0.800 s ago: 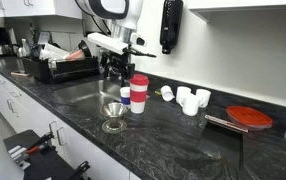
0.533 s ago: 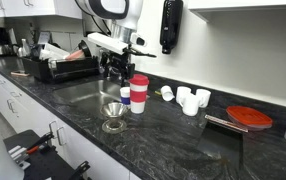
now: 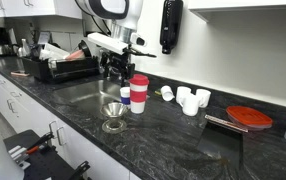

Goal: Move the white and blue cup in the sink to the left

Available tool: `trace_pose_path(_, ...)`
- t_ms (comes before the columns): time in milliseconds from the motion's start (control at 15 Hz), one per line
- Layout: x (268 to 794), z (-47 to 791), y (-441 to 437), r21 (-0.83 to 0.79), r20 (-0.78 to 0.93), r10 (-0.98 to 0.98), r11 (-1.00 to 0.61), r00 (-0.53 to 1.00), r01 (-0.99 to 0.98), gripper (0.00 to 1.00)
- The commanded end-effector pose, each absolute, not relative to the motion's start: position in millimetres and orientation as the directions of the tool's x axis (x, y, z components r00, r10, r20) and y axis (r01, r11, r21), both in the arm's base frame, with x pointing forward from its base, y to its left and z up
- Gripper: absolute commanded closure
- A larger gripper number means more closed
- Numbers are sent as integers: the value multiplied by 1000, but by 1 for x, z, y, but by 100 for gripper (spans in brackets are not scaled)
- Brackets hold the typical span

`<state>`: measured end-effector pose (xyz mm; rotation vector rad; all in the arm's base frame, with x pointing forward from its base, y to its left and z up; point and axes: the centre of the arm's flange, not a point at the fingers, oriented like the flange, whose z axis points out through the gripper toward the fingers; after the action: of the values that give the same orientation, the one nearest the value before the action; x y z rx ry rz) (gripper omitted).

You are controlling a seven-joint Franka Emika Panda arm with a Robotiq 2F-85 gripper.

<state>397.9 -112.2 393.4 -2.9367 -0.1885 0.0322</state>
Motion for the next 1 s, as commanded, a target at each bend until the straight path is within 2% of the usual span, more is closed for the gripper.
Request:
trace_pose_path(0,398,393,-112,-198,-9,129,-972,992,124,0)
trace_pose_path(400,408,409,-95,-200,0,181,-964,983,178,0)
trace_pose_path(933,475,444,-6,-99,34,303,-947,952,305,0)
